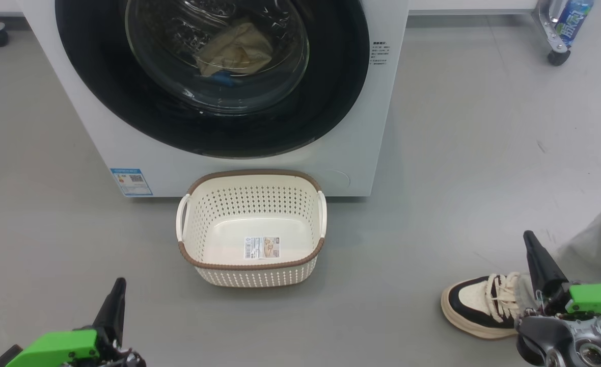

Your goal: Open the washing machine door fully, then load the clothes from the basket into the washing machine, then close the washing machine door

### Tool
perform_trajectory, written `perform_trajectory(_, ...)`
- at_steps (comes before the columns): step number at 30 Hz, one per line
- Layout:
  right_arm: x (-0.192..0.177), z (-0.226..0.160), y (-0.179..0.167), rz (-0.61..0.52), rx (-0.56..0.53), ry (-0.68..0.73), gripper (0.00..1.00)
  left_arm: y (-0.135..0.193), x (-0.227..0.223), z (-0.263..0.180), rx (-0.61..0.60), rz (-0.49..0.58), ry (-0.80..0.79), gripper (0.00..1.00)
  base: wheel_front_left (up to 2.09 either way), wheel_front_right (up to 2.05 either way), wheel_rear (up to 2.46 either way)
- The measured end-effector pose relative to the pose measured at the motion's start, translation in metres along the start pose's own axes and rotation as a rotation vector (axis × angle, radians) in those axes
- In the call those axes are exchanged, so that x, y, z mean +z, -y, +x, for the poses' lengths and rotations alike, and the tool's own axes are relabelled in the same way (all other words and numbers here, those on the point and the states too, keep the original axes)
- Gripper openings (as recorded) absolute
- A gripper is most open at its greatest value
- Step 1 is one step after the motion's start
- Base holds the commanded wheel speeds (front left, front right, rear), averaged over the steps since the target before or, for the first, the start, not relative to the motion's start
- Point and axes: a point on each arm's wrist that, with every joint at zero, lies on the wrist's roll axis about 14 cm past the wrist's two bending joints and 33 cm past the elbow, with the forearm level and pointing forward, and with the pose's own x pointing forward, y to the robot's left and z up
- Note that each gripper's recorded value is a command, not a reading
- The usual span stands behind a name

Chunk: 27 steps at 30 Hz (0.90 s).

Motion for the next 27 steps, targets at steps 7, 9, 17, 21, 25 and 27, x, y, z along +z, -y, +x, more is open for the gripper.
perform_trajectory(7,-0.0006,0.0000,0.0000,0.000,0.000,-0.004,0.00,0.0000,0.0000,0.0000,0.000,0.000,0.000,0.00,0.00,0.00,0.00)
perform_trajectory(9,-0.0006,0.0000,-0.0001,0.000,0.000,-0.004,0.00,0.0000,0.0000,0.0000,0.000,0.000,0.000,0.00,0.00,0.00,0.00)
perform_trajectory(17,-0.0005,0.0000,-0.0001,0.000,0.000,-0.004,0.00,0.0000,0.0000,0.0000,0.000,0.000,0.000,0.00,0.00,0.00,0.00)
perform_trajectory(21,-0.0005,0.0000,-0.0001,0.000,0.000,-0.004,0.00,0.0000,0.0000,0.0000,0.000,0.000,0.000,0.00,0.00,0.00,0.00)
perform_trajectory(25,-0.0005,0.0000,-0.0001,0.000,0.000,-0.003,0.00,0.0000,0.0000,0.0000,0.000,0.000,0.000,0.00,0.00,0.00,0.00)
perform_trajectory(27,-0.0005,0.0000,-0.0001,0.000,0.000,-0.003,0.00,0.0000,0.0000,0.0000,0.000,0.000,0.000,0.00,0.00,0.00,0.00)
